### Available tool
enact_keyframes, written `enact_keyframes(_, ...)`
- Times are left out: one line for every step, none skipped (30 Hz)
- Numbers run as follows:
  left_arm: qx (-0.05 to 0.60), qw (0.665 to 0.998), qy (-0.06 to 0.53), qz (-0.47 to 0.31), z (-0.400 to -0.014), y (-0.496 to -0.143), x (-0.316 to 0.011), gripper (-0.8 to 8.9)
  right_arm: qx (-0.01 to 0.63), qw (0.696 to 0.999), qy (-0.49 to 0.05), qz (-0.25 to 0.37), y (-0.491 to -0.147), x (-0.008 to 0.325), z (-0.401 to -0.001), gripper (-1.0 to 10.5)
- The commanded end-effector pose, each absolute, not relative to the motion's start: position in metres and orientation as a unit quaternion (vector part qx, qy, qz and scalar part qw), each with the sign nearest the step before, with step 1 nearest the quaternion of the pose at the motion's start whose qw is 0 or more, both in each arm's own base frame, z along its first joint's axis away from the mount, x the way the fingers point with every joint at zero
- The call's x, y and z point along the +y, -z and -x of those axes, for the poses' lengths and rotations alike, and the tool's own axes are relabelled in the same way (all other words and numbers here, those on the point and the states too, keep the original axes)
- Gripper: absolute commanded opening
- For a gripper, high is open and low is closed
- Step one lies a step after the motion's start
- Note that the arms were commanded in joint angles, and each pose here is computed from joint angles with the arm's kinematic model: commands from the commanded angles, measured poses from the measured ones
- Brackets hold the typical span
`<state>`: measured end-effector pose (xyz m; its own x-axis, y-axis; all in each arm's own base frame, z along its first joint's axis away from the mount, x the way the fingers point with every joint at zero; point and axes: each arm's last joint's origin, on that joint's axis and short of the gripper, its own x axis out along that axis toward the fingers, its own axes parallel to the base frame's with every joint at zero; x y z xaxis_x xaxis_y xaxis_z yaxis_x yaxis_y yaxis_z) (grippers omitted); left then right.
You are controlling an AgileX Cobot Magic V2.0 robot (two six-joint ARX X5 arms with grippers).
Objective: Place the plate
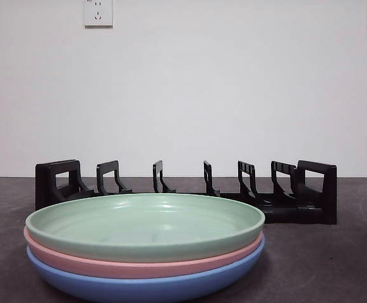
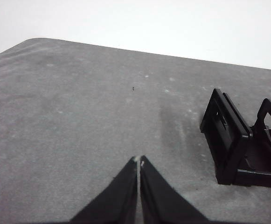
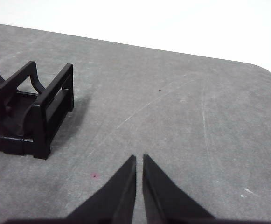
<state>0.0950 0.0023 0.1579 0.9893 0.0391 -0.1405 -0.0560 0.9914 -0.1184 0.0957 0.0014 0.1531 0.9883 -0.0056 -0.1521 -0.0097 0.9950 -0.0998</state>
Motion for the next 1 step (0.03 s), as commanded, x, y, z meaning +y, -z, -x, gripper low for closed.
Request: enact_keyframes(0.073,0.995,-0.022,0.06,-0.096,-0.1527,0.0022,0.08,0.074,0.996,0.001,0.045,-0.1525,0.0012,-0.096,0.2)
